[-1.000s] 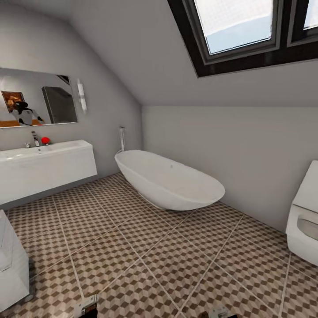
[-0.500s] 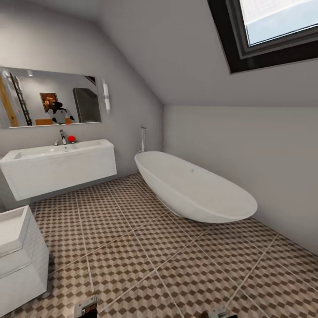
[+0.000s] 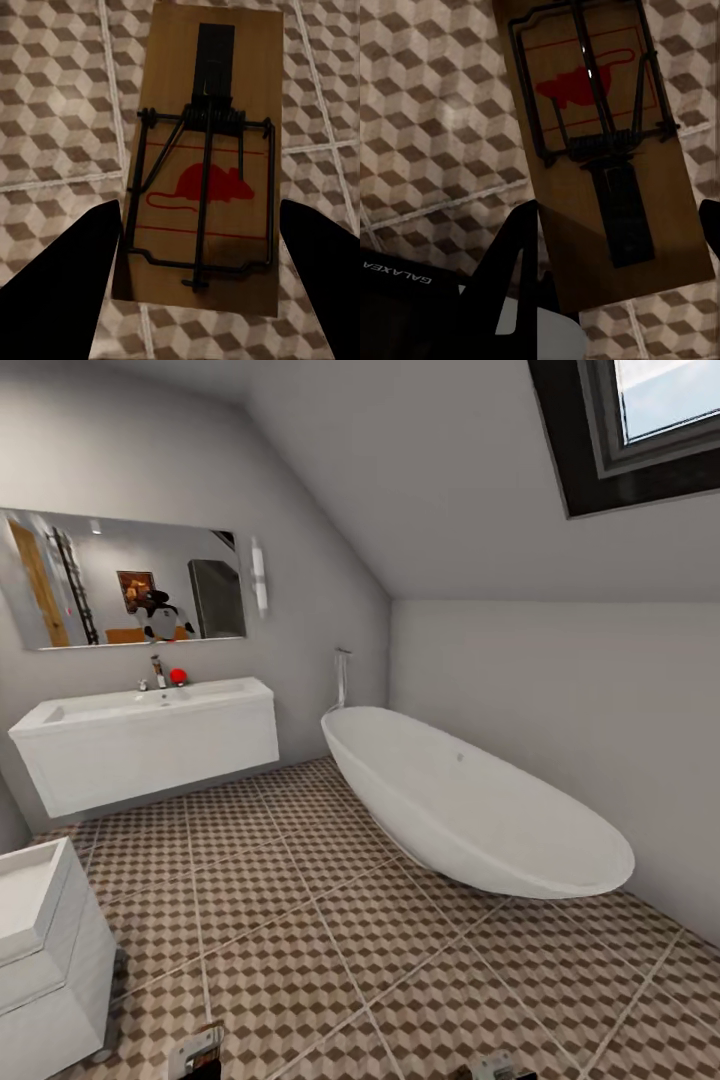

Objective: Take the four mousetraps from the cabinet in the bathroom and place them on the bathroom floor. Make sure all four end up on the same floor surface, and ensure that at least two of them are either under or directly next to the same bathroom sink.

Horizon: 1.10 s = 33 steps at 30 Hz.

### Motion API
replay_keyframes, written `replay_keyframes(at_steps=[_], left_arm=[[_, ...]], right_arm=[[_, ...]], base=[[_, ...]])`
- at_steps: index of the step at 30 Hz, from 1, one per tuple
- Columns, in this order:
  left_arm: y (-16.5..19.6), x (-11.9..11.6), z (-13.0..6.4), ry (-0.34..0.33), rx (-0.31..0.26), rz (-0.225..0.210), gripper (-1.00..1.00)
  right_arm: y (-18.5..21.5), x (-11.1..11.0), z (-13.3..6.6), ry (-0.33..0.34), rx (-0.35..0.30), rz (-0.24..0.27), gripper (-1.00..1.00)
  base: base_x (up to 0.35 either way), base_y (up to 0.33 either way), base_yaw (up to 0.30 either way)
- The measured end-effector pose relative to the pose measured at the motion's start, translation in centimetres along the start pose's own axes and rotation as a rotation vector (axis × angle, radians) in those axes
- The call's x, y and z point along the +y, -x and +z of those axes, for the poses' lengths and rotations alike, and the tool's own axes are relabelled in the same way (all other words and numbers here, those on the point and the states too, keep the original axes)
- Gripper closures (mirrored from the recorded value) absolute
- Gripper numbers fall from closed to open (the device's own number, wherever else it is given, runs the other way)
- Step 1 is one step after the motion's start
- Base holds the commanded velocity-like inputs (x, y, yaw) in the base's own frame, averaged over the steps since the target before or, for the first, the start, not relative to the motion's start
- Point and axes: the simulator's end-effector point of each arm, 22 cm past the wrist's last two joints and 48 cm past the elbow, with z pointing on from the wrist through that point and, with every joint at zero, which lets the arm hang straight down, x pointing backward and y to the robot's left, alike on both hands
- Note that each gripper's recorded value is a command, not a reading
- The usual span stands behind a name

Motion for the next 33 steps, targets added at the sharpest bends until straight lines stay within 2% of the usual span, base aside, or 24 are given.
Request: replay_keyframes(at_steps=[8, 17, 25, 33], left_arm=[[0.02, 0.09, 0.0, 0.001, 0.0, 0.0, 1.0], [0.01, 0.13, 0.0, 0.002, 0.001, 0.0, 1.0], [-0.04, 0.07, 0.0, 0.001, 0.002, 0.0, 1.0], [0.0, 0.09, 0.0, 0.001, 0.0, 0.0, 1.0]], right_arm=[[-0.03, 0.06, 0.01, 0.001, 0.002, 0.0, 1.0], [0.03, 0.01, 0.0, 0.0, -0.001, 0.0, 1.0], [-0.02, -0.01, 0.0, -0.001, 0.001, 0.0, 1.0], [0.0, -0.19, -0.02, -0.002, -0.001, 0.008, 1.0]], base=[[0.323, 0.0, 0.022], [0.323, 0.0, 0.234], [0.323, 0.0, 0.098], [0.323, 0.0, 0.248]])
